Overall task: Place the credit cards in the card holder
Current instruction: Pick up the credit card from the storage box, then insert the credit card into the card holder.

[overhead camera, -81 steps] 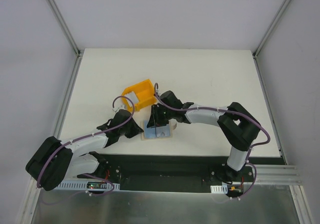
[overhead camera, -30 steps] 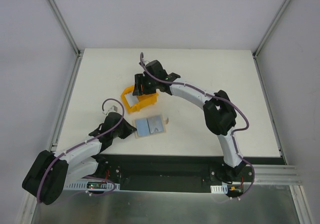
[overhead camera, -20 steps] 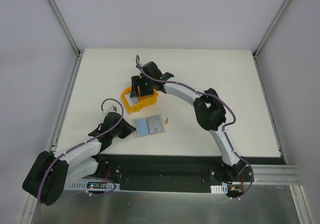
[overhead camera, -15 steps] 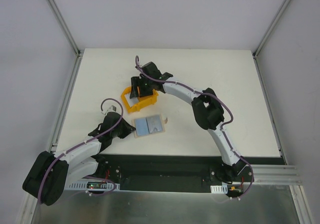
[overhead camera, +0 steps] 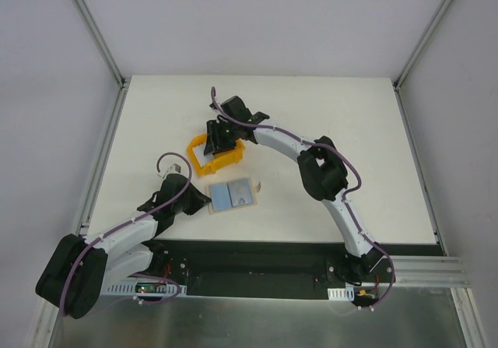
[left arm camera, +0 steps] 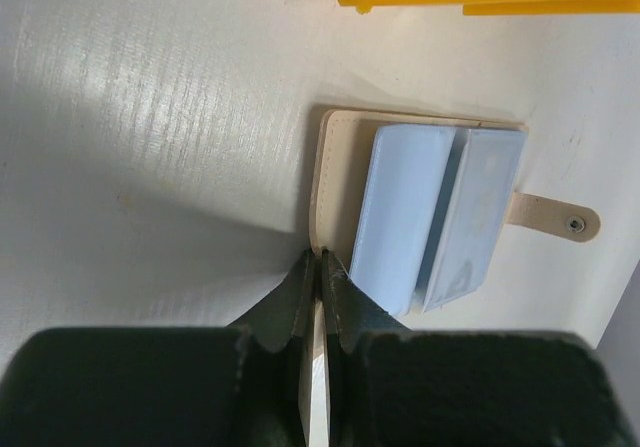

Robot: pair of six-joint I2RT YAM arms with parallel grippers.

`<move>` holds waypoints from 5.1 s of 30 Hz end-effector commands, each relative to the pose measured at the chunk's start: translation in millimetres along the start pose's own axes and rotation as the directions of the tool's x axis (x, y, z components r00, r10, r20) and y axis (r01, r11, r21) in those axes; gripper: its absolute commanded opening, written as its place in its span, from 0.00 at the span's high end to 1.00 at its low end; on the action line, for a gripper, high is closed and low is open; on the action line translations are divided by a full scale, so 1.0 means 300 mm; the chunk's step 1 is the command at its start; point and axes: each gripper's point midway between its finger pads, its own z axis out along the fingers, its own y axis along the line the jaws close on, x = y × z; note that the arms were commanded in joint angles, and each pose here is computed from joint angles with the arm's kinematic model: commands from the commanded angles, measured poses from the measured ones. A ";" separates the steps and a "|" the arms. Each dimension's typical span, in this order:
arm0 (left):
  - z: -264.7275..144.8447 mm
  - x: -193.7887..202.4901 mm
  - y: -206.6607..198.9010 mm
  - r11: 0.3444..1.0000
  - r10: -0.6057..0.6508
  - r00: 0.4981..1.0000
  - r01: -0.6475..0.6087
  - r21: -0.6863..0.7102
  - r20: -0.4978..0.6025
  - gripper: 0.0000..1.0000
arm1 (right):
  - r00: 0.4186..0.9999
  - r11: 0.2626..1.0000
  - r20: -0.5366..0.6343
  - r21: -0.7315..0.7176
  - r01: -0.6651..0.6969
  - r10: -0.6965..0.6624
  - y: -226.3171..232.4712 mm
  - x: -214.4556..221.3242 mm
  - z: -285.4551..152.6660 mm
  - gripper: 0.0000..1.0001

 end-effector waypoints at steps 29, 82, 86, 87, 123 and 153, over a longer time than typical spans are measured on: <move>0.006 0.025 0.051 0.998 0.017 0.999 -0.019 -0.058 -0.042 1.00 | 0.994 0.997 0.109 -0.079 0.002 0.007 0.088 -0.123 -0.152 0.85; 0.005 0.032 0.053 0.998 0.019 0.998 -0.022 -0.052 -0.055 1.00 | 0.938 0.934 0.245 0.320 0.159 -0.244 0.039 -0.253 -0.334 1.00; 0.007 0.034 0.053 0.998 0.020 0.998 -0.023 -0.055 -0.059 1.00 | 0.899 0.879 0.280 0.436 0.194 -0.337 0.051 -0.264 -0.418 0.99; 0.007 0.032 0.051 0.998 0.020 0.998 -0.023 -0.055 -0.059 1.00 | 0.892 0.860 0.275 0.470 0.202 -0.360 0.050 -0.260 -0.430 1.00; 0.008 0.032 0.026 0.999 0.024 0.997 -0.027 -0.041 -0.077 1.00 | 0.967 0.999 0.252 0.013 0.037 -0.040 0.186 0.204 -0.501 0.99; 0.010 0.038 0.026 0.999 0.021 0.996 -0.025 -0.042 -0.088 1.00 | 0.940 0.948 0.121 -0.028 -0.317 0.319 -0.081 0.494 -0.249 0.99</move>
